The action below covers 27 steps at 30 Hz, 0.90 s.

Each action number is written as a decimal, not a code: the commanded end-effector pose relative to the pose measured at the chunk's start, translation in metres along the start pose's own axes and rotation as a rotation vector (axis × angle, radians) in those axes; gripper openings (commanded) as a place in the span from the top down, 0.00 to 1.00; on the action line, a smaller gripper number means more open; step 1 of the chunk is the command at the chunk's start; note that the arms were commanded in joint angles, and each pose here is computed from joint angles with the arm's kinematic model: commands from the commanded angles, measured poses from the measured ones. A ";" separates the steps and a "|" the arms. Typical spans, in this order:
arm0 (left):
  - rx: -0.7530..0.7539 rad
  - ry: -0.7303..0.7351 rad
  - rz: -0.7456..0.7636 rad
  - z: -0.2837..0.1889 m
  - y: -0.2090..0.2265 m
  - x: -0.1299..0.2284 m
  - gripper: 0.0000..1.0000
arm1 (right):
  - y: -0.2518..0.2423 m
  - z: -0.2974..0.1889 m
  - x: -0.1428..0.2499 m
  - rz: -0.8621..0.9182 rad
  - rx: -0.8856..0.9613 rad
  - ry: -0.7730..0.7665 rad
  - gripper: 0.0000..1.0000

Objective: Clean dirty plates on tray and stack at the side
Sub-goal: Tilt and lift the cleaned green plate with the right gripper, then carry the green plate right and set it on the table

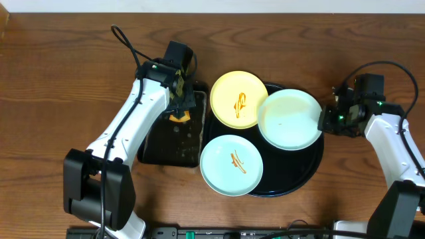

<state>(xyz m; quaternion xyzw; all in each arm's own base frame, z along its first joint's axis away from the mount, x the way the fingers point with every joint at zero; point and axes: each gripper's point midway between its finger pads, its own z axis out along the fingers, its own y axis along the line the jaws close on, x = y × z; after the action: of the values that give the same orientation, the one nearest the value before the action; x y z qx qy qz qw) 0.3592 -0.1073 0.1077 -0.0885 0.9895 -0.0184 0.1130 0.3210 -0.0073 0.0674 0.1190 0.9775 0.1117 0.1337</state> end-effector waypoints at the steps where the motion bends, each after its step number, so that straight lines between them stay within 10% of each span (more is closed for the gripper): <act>1: -0.010 -0.009 -0.005 -0.005 0.005 0.001 0.83 | -0.018 -0.003 -0.003 0.033 0.098 -0.013 0.99; 27: -0.010 -0.010 -0.005 -0.005 0.005 0.001 0.83 | -0.029 -0.101 -0.033 -0.132 0.628 -0.090 0.99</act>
<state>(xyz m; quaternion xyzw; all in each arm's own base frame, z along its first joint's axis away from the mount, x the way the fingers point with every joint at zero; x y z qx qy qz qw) 0.3592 -0.1073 0.1077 -0.0885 0.9895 -0.0184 0.1130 0.3126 -0.0567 0.1420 0.1058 0.9802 -0.1241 0.1121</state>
